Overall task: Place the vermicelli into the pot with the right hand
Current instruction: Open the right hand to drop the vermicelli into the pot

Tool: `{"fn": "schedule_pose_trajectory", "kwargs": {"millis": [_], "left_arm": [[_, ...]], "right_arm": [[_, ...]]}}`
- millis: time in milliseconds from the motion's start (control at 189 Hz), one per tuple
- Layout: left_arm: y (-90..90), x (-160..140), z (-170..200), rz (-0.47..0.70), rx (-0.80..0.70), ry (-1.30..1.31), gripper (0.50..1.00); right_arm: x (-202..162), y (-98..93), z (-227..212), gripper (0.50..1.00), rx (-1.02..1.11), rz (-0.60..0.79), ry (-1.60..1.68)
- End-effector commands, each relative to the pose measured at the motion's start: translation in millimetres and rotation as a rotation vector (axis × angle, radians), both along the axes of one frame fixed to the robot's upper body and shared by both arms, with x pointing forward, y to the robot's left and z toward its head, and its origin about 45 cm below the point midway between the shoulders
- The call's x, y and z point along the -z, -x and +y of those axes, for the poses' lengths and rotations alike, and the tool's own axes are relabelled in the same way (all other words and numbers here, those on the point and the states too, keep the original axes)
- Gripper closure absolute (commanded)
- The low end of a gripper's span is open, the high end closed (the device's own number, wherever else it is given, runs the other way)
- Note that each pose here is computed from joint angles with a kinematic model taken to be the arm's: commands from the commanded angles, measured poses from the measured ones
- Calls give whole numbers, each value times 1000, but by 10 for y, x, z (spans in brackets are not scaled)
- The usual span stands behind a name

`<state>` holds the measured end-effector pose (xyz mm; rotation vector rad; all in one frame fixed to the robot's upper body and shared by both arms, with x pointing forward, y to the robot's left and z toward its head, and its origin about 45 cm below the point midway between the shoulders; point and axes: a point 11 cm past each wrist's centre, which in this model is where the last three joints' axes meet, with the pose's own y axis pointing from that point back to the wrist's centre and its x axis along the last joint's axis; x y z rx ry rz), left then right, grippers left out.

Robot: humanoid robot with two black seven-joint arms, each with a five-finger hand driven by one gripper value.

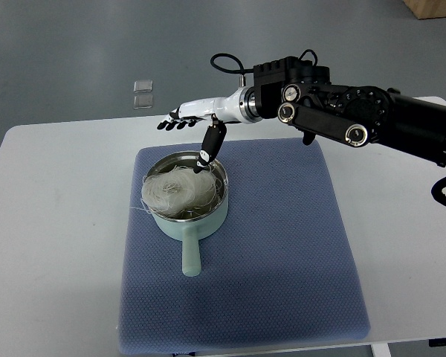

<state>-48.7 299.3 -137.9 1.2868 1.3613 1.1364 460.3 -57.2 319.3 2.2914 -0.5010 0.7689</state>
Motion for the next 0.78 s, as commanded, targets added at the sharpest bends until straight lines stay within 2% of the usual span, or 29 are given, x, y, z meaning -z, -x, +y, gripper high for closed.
{"fn": "schedule_pose_trajectory", "kwargs": {"millis": [0,190,322,433,549,776], "left_arm": [[-1,0,0,0,0,0,500],[0,0,-10,0,1,3,500],[-1,0,-38,0,1,12,500],[0,0,-43,0,4,14,500],[1,0,-48,0,7,15,500],[0,0,-38,0,5,12,500]], "right_arm": [[-344,-163,-277,576,103,17,-214],[-276,-291,-1036,574,346,218,-812],[219,-191,-1622,574,533,308,-1237],[581,-110,-1598,574,663,410,-1462],[900,-7,-1586,574,750,508,-1560],[1068,44,-1696,574,811,491,-1644]]}}
